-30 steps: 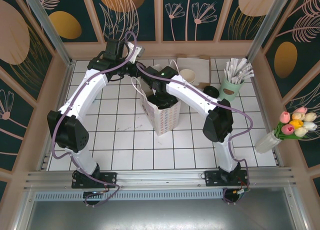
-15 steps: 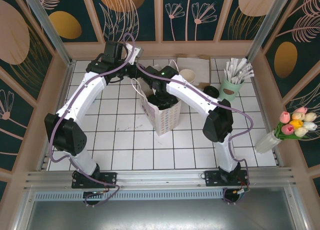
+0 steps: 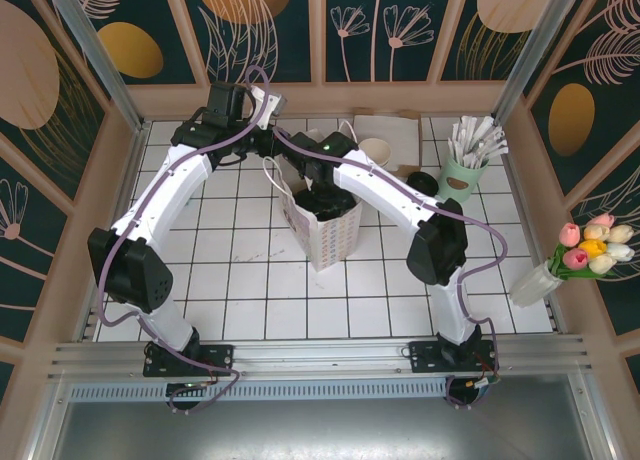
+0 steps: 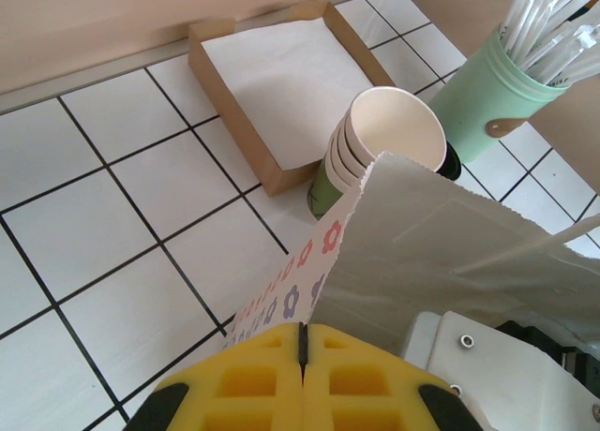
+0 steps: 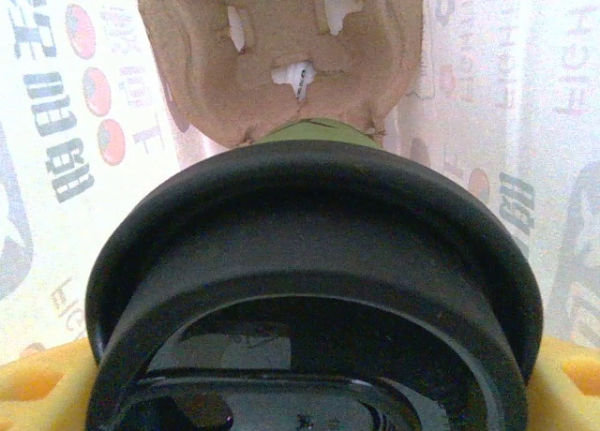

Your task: Pack the takeout coffee

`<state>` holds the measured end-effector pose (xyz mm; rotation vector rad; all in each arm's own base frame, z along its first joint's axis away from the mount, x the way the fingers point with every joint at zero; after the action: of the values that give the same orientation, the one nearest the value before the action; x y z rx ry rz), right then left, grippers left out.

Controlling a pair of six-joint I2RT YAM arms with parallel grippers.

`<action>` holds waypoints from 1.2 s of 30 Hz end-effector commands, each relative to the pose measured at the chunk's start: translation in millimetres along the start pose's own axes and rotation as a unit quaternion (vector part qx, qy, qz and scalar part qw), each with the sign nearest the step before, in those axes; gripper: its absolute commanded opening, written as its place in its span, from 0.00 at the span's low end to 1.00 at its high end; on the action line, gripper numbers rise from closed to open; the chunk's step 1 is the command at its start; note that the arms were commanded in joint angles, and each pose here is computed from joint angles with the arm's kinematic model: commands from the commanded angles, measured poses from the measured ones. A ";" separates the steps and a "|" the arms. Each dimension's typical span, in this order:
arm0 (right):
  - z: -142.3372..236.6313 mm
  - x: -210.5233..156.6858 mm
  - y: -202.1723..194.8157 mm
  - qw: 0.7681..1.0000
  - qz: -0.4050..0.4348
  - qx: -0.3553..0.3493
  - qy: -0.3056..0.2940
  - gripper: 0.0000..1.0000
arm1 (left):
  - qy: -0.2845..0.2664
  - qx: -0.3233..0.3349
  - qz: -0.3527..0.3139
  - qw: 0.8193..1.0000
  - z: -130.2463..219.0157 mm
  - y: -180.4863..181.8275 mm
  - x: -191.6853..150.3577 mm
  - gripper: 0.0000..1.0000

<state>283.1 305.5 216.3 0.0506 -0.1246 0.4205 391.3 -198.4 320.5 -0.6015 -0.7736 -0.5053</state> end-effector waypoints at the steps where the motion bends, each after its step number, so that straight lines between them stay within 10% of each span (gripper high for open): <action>1: 20.2 -11.6 -5.7 1.000 -0.013 0.007 -0.001 0.55 | -0.027 -0.001 -0.016 1.000 10.5 -8.2 11.4 0.00; 36: 14.5 -24.8 -4.5 1.000 -0.012 -0.001 0.016 0.54 | -0.031 0.002 -0.024 0.999 13.9 -8.8 9.2 0.00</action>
<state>271.1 295.9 220.2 0.0492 -0.1085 0.4003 388.1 -197.4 324.2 -0.5975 -0.7885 -0.5070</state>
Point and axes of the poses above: each hand's point on the last joint's axis, 136 mm out from that joint toward the fingers, its own z axis back along the fingers, its own y axis along the line the jaws close on, x = y × z, the point moved 6 cm from there along z, back along the fingers, and after that the axes turned 1 degree about -z, right-handed, at the moved point
